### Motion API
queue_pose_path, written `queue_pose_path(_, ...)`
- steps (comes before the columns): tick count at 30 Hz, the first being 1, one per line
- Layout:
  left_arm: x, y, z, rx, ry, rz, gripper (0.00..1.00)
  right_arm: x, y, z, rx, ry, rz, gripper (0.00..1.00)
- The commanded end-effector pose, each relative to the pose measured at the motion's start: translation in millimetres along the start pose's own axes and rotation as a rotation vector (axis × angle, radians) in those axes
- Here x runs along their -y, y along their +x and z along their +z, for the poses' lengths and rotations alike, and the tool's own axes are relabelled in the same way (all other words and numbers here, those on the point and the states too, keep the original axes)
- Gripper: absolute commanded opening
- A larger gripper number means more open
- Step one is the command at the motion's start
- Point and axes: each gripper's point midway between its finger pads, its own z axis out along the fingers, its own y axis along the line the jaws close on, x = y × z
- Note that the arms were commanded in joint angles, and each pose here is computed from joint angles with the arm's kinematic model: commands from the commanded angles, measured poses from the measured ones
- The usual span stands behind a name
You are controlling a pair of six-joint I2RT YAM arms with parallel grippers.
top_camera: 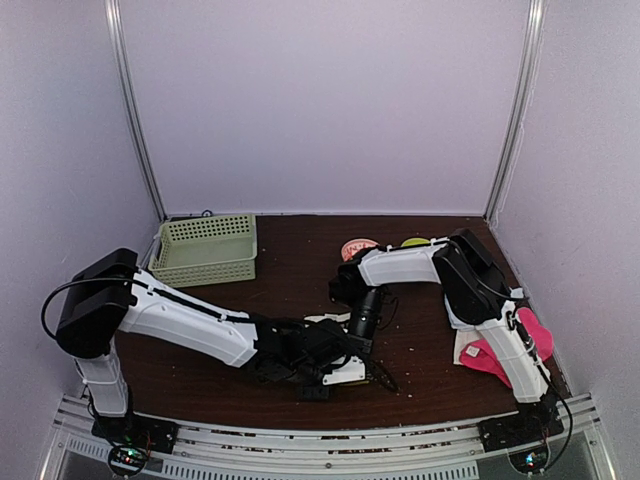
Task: Roll the towels
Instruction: Roll the towel at the center of the board.
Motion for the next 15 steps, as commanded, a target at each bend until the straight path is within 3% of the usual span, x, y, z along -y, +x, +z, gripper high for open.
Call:
queue_pose_path(1,-5,-16,0,0.042,-0.008,-0.006,0.10,20,13,-1,-0.071,0.104,-0.069,0.19)
queue_pose_path(4,-2,-15,-1,0.040,0.009,-0.023,0.07,-8,1,-29,-0.010,0.152,-0.185,0.33)
queue_pose_path(7,1,-13,-3,0.038,0.026,-0.039,0.06,-20,-10,-63,0.072,0.209,-0.189,0.38)
queue_pose_path(11,3,-15,-6,0.047,0.046,-0.063,0.06,-2,-11,-98,0.170,0.268,-0.088,0.33)
queue_pose_path(15,6,-18,-7,0.053,0.069,-0.089,0.06,40,-5,-100,0.198,0.388,0.018,0.25)
